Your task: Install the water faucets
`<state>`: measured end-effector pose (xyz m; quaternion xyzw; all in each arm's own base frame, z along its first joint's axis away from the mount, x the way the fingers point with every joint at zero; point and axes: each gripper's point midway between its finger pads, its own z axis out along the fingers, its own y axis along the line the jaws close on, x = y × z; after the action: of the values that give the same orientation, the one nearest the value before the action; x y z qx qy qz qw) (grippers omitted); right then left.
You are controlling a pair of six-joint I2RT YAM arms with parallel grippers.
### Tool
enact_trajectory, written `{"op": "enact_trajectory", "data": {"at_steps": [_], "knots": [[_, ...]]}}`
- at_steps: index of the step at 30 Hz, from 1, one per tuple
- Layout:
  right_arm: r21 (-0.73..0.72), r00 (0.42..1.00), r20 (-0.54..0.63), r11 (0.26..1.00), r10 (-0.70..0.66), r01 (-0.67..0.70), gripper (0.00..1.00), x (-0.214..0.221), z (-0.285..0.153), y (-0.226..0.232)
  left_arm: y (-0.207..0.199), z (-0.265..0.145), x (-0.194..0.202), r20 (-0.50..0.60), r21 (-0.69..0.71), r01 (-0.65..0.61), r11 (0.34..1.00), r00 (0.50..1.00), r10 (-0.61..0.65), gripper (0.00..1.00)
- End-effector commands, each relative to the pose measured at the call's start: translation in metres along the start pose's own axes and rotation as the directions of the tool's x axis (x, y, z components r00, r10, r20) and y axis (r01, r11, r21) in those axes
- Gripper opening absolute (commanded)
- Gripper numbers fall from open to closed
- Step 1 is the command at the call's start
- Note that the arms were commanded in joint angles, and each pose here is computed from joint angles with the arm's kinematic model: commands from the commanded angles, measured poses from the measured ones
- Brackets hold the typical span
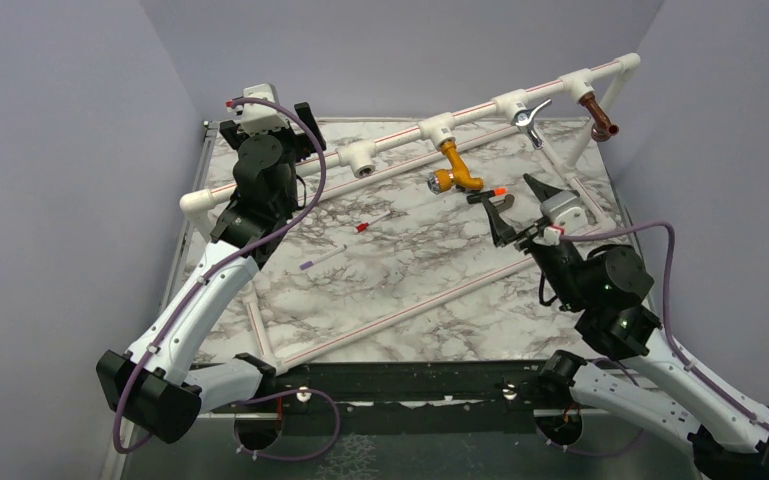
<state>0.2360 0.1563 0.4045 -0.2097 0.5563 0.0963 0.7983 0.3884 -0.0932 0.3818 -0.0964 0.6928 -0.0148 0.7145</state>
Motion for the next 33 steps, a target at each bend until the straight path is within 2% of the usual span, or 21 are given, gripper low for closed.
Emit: {"op": "enact_trajectory", "data": {"at_steps": [1, 4, 7, 13, 19, 29, 33], "knots": [[-0.16, 0.912, 0.075, 0.898, -0.404, 0.411, 0.75, -0.017, 0.0, 0.009, 0.014, -0.033, 0.158, -0.453, 0.09, -0.27, 0.959, 0.846, 0.281, 0.99], [-0.263, 0.814, 0.088, 0.775, -0.574, 0.575, 0.77, -0.003, 0.001, 0.02, 0.014, -0.033, 0.158, -0.454, 0.093, -0.269, 0.959, 0.845, 0.282, 0.99], [-0.309, 0.732, 0.115, 0.676, -0.672, 0.669, 0.77, 0.004, 0.005, 0.026, 0.014, -0.033, 0.157, -0.452, 0.093, -0.268, 0.959, 0.847, 0.28, 0.99], [-0.252, 0.548, 0.144, 0.505, -0.824, 0.826, 0.79, 0.018, 0.018, 0.023, 0.014, -0.034, 0.155, -0.448, 0.092, -0.265, 0.96, 0.85, 0.278, 0.99], [-0.17, 0.426, 0.174, 0.399, -0.888, 0.901, 0.79, 0.015, 0.036, 0.026, 0.013, -0.034, 0.156, -0.449, 0.094, -0.263, 0.96, 0.85, 0.276, 0.99], [-0.084, 0.31, 0.155, 0.3, -0.938, 0.95, 0.78, 0.022, 0.063, 0.031, 0.013, -0.034, 0.155, -0.448, 0.096, -0.259, 0.961, 0.851, 0.274, 0.99], [-0.069, 0.305, 0.136, 0.299, -0.942, 0.952, 0.76, 0.027, 0.071, 0.033, 0.012, -0.034, 0.155, -0.449, 0.099, -0.258, 0.961, 0.85, 0.274, 0.99]]}}
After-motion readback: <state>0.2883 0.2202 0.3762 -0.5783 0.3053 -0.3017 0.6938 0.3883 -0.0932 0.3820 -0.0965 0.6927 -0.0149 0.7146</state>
